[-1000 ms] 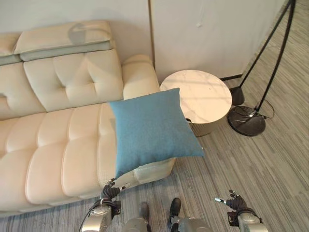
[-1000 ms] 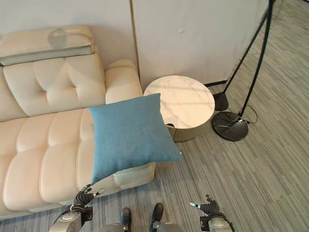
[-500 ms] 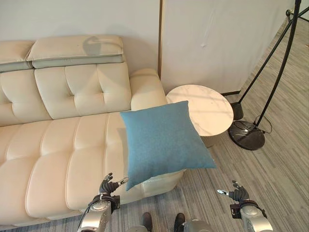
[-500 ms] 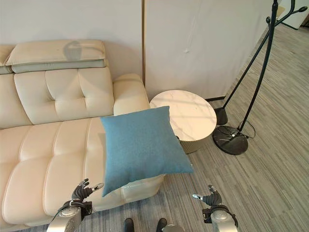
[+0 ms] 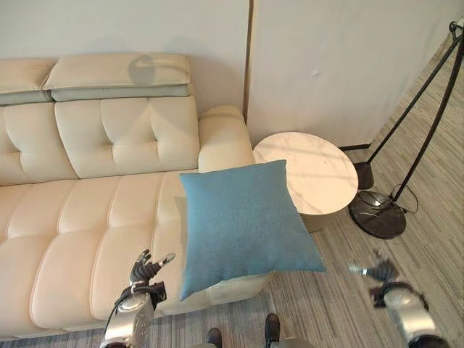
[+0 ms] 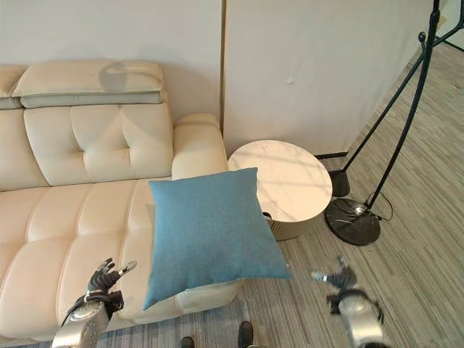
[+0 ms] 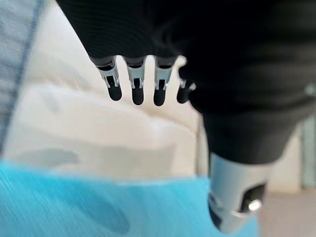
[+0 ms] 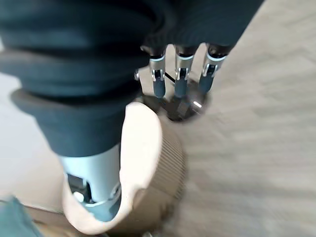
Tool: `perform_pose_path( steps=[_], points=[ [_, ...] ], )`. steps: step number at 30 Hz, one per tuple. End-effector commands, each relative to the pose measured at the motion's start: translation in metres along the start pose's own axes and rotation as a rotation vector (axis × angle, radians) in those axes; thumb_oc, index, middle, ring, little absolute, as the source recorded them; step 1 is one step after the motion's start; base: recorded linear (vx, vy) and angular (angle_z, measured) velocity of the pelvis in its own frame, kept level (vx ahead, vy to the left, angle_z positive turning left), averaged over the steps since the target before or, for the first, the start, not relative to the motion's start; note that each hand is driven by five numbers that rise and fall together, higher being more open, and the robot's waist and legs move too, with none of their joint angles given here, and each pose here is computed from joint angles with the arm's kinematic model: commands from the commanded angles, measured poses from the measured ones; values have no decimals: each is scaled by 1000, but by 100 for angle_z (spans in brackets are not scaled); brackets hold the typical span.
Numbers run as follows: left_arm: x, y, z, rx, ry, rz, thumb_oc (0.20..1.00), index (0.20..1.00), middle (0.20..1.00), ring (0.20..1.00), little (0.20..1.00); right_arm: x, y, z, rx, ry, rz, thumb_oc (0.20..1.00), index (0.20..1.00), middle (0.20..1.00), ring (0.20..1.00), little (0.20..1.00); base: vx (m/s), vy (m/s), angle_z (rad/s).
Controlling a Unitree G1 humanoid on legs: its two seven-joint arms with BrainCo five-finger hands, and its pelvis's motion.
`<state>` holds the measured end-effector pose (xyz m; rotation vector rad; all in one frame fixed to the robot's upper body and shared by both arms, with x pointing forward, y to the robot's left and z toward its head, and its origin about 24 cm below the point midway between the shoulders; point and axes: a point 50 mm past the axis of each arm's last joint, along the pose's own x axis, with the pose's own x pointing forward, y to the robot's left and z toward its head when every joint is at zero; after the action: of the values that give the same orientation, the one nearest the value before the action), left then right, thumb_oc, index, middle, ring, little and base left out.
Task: Pick up all the scattered cushions and arrange them neatly on the sofa.
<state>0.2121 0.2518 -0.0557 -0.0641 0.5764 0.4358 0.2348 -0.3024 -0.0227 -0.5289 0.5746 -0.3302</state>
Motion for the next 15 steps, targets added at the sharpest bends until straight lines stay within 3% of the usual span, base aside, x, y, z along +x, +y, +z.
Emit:
perform_pose_path(
  steps=[1, 4, 6, 15],
  points=[
    [16, -38, 47, -104, -128, -67, 1000, 1000, 1000, 1000, 1000, 16, 4, 78, -9, -219, 5, 1000, 1000, 1000, 1000, 1000, 48, -83, 3],
    [19, -52, 58, -130, -137, -90, 1000, 1000, 1000, 1000, 1000, 17, 19, 104, 10, -274, 39, 1000, 1000, 1000, 1000, 1000, 30, -61, 5],
    [21, -69, 69, -155, -142, -100, 1000, 1000, 1000, 1000, 1000, 14, 48, 133, 76, -318, 101, 1000, 1000, 1000, 1000, 1000, 23, -33, 8],
    [20, -81, 67, -124, -130, -98, 1000, 1000, 1000, 1000, 1000, -1, 95, 171, 93, -381, 208, 1000, 1000, 1000, 1000, 1000, -6, 4, 5]
  ],
)
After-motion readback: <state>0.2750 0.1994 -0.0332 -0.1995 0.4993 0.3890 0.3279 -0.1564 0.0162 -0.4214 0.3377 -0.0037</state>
